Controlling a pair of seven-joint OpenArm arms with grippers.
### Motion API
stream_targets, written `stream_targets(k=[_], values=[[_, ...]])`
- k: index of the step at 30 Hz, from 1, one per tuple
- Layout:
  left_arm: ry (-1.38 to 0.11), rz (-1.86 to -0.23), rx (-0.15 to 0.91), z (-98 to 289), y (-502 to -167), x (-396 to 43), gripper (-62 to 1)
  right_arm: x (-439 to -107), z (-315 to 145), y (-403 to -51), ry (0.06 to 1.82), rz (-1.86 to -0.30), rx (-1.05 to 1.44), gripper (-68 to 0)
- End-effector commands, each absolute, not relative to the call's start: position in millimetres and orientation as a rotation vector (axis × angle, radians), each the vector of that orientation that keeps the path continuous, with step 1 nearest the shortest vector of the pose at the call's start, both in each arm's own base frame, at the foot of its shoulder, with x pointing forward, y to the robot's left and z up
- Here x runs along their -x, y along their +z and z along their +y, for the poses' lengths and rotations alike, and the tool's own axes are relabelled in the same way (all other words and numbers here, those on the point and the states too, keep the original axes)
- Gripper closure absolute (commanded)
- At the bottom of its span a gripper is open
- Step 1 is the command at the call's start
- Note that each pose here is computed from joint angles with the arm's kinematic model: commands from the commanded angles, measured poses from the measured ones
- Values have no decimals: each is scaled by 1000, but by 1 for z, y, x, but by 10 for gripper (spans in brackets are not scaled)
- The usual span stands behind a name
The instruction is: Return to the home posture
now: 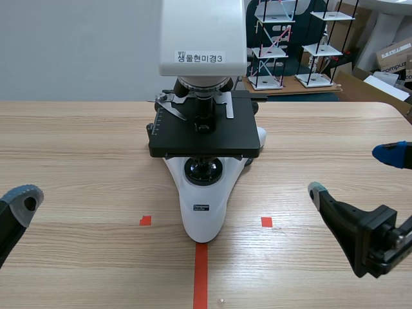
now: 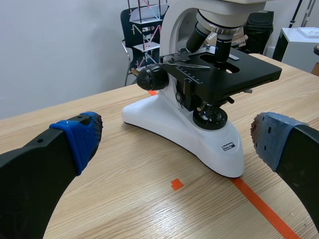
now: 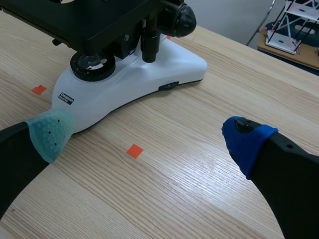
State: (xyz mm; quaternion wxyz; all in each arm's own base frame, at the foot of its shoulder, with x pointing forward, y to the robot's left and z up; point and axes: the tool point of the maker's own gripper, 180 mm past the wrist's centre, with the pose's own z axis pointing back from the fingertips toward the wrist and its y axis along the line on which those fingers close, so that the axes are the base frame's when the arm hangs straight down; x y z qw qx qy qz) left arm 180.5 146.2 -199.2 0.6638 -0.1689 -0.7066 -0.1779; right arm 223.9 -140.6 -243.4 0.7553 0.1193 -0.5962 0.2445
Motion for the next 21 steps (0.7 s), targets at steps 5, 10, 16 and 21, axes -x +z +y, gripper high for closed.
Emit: stream_targets(k=[5, 10, 16, 21], values=[[-404, -1595, 350, 143, -204, -174, -623, -225, -140, -238, 534, -1322, -269, -671], [-403, -1594, 345, 142, -204, -174, -623, -225, -140, -238, 534, -1321, -268, -671], [-403, -1594, 345, 142, -204, -174, -623, -225, -140, -238, 534, -1322, -269, -671], [-403, -1594, 345, 142, -204, -174, -623, -225, -140, -238, 534, -1322, -269, -671]])
